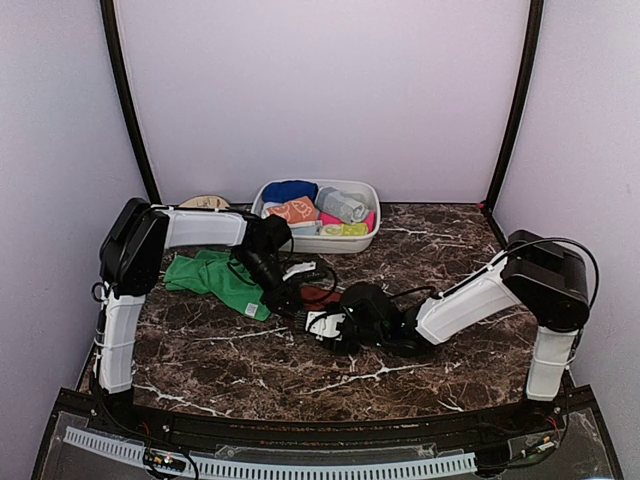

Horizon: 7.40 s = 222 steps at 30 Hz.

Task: Roll the towels
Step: Roll the towel at the center of the board, then pick up the towel from the center of the board, then place the towel at the center of the board.

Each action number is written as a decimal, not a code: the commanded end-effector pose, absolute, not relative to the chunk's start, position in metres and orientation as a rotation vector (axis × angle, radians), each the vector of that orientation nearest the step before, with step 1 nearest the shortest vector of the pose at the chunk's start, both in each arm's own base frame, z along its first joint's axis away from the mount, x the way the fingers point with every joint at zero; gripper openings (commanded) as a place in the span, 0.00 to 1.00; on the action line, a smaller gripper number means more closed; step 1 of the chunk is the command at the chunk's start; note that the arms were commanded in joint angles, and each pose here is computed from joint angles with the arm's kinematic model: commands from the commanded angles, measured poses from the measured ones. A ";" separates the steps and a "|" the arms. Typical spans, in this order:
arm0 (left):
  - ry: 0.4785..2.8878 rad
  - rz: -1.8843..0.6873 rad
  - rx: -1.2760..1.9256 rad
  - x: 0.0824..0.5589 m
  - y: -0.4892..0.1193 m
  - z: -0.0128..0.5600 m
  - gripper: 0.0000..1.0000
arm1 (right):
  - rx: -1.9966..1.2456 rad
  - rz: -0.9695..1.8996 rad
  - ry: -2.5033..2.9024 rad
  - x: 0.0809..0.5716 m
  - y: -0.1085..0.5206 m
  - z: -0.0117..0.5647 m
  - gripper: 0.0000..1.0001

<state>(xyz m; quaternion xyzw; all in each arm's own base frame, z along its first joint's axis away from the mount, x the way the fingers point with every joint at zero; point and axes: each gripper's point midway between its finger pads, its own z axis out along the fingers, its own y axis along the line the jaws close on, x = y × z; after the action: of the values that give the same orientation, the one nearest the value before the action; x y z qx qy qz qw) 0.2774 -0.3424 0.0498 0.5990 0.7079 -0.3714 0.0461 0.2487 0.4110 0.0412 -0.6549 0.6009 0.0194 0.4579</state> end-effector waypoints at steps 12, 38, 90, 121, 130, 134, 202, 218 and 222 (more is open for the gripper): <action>2.192 -0.706 1.686 0.315 -0.299 0.061 0.49 | -1.465 0.534 2.095 0.241 0.374 -0.018 0.11; 1.680 -0.567 1.851 0.279 -0.332 0.108 0.81 | -0.841 1.267 2.767 0.241 0.336 -0.056 0.00; 2.450 -1.046 1.994 0.221 -0.308 0.018 0.00 | -0.949 0.449 1.756 0.274 0.279 0.150 1.00; 2.560 -0.935 1.891 0.256 -0.305 -0.006 0.26 | -1.745 0.126 1.574 0.214 0.405 0.013 0.43; 2.273 -0.971 1.605 0.299 -0.291 0.070 0.38 | -1.719 0.320 1.904 0.196 0.381 -0.031 0.37; 2.127 -0.889 1.603 0.296 -0.283 0.095 0.39 | -1.694 0.408 2.028 0.188 0.372 -0.043 0.38; 2.016 -0.290 2.295 0.248 -0.319 -0.038 0.00 | -0.974 1.427 2.180 0.265 0.353 0.070 0.39; 1.745 0.372 1.508 0.510 -0.250 0.251 0.00 | -0.562 0.860 1.892 0.354 0.225 0.220 0.42; 1.599 0.543 1.426 0.546 -0.244 0.267 0.00 | -0.545 0.866 1.910 0.350 0.223 0.210 0.41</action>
<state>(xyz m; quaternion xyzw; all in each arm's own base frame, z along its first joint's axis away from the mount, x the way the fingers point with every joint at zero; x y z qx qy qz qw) 0.5227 -0.2423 0.2368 0.5831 0.6973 0.1393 0.3930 0.3506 0.2295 0.2282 -0.2368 0.7619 0.3681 0.4774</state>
